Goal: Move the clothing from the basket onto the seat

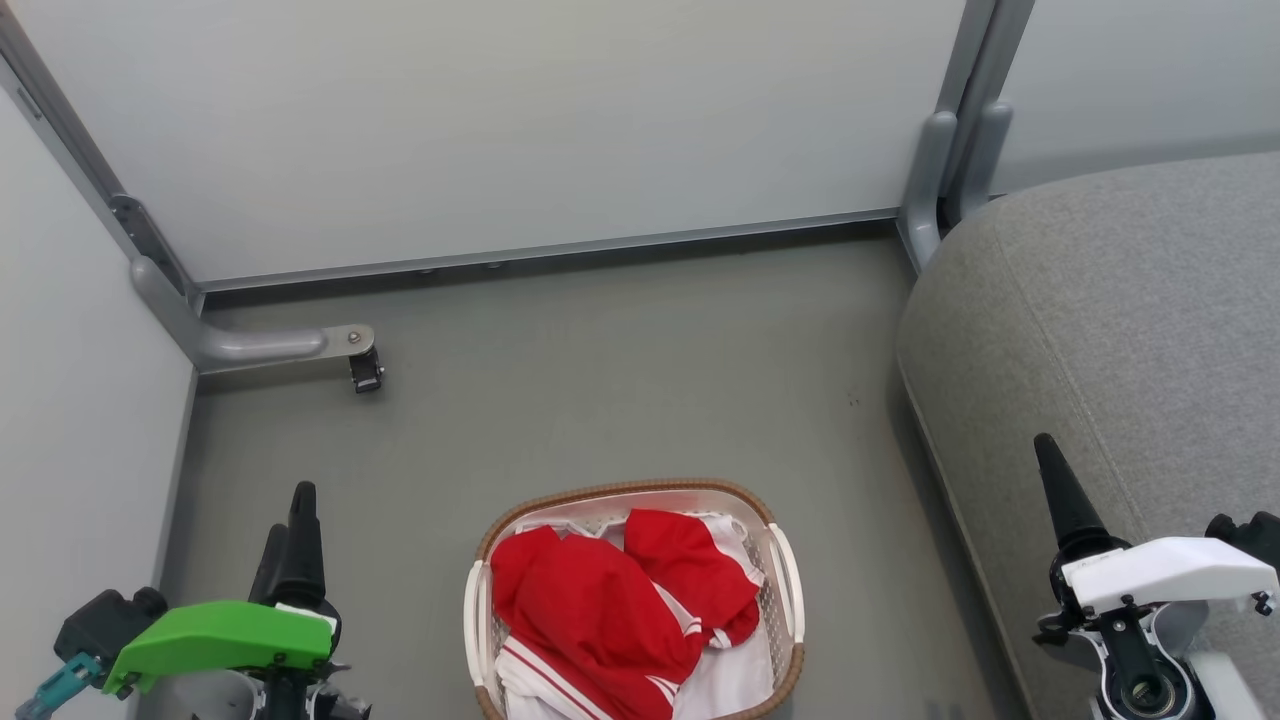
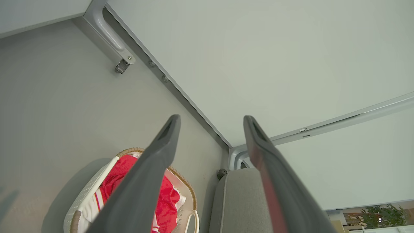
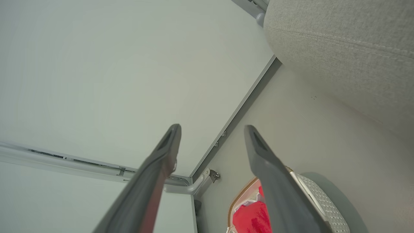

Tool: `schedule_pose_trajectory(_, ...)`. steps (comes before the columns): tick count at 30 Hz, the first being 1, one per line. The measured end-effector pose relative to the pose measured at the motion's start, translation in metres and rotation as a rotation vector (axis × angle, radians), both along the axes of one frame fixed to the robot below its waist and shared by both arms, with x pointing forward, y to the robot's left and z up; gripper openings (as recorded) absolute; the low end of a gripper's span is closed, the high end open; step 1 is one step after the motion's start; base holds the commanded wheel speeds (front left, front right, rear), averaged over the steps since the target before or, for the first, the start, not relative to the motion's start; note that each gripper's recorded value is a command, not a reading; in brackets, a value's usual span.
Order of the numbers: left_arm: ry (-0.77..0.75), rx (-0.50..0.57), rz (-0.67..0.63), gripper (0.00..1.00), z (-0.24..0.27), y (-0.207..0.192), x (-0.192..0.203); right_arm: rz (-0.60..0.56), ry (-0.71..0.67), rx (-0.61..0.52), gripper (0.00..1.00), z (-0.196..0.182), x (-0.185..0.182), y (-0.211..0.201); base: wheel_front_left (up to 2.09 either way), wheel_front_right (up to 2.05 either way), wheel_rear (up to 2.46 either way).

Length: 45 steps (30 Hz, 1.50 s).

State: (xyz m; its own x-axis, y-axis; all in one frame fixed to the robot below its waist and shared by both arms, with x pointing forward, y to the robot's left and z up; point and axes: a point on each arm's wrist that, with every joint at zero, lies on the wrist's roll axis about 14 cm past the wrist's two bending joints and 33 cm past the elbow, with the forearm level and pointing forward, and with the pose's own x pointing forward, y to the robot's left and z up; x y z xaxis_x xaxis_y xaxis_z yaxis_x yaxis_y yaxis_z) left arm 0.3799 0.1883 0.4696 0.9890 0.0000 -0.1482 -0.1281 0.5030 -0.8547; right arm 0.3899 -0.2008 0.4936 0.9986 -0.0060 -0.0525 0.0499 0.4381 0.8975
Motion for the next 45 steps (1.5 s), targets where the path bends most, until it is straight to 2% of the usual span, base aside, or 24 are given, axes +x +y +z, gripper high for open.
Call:
schedule_pose_trajectory(24,0.061,0.477,-0.093,1.0,-0.015,-0.01,-0.004,0.086,0.035,-0.418,1.0,-0.018,-0.001,0.017,0.0,0.0,0.0)
schedule_pose_trajectory(45,0.014,0.776,-0.142,1.0,-0.011,-0.02,-0.006,0.147,0.008,-0.699,1.0,-0.022,0.0,0.025,0.0,0.0,0.0)
